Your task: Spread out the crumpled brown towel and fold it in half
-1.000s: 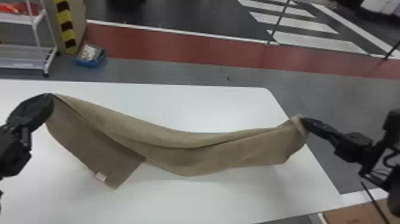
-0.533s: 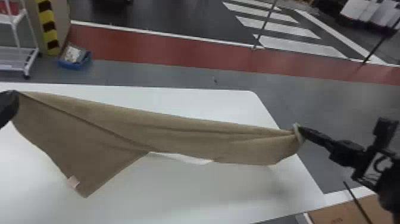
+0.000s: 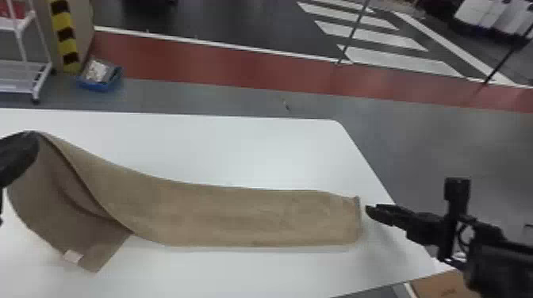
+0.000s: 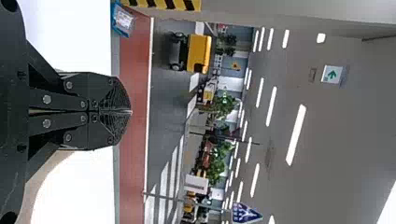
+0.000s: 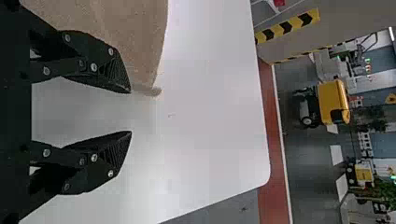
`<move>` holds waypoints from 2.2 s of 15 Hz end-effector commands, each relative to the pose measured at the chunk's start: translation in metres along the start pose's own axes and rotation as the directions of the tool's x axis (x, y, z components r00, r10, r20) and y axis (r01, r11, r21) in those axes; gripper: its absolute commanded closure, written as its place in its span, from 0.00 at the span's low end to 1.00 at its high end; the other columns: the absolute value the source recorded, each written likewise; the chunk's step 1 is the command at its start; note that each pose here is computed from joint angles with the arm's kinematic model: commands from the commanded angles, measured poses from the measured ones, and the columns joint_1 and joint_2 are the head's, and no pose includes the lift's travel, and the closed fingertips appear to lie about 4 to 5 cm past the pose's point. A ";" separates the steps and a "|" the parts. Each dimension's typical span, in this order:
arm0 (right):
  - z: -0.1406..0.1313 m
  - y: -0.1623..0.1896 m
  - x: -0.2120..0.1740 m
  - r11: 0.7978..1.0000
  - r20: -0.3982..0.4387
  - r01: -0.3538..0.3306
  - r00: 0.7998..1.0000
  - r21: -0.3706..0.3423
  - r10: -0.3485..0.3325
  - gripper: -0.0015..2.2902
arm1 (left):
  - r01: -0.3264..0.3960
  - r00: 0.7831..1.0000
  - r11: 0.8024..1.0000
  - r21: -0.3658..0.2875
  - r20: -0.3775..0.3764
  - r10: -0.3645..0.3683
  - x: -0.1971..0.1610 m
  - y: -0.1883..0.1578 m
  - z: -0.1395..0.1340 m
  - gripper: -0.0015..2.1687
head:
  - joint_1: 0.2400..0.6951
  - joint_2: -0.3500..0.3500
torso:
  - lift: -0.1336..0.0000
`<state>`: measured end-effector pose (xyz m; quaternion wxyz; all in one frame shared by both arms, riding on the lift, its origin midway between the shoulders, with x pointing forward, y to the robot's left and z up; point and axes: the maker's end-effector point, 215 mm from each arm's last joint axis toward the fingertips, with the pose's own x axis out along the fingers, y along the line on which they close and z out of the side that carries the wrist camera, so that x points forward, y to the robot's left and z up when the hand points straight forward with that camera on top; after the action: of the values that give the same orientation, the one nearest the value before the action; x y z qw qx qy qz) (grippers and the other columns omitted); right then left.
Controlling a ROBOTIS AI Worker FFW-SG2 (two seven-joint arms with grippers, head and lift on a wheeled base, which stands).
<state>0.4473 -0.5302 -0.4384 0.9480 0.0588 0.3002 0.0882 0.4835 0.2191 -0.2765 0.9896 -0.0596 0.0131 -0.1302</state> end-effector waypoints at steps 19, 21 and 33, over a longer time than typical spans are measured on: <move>0.021 0.030 0.043 0.996 0.047 -0.022 0.999 -0.090 0.026 0.10 | 0.054 0.986 0.998 0.026 -0.159 -0.050 -0.032 -0.009 -0.052 0.95 | 1.00 0.03 | 0.10; 0.009 0.032 0.049 0.996 0.021 -0.027 0.999 -0.089 0.029 0.10 | 0.052 0.987 0.998 0.023 -0.153 -0.048 -0.029 -0.009 -0.051 0.95 | 1.00 0.04 | 0.10; 0.029 0.074 0.052 0.979 0.042 -0.123 0.990 -0.162 0.131 0.87 | 0.035 0.989 0.999 0.023 -0.142 -0.031 -0.024 -0.003 -0.052 0.95 | 1.00 0.09 | 0.10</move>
<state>0.4969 -0.4570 -0.4495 0.9455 0.0137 0.2815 0.1631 0.4567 0.2151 -0.3270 0.9843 -0.0379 0.0814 -0.1521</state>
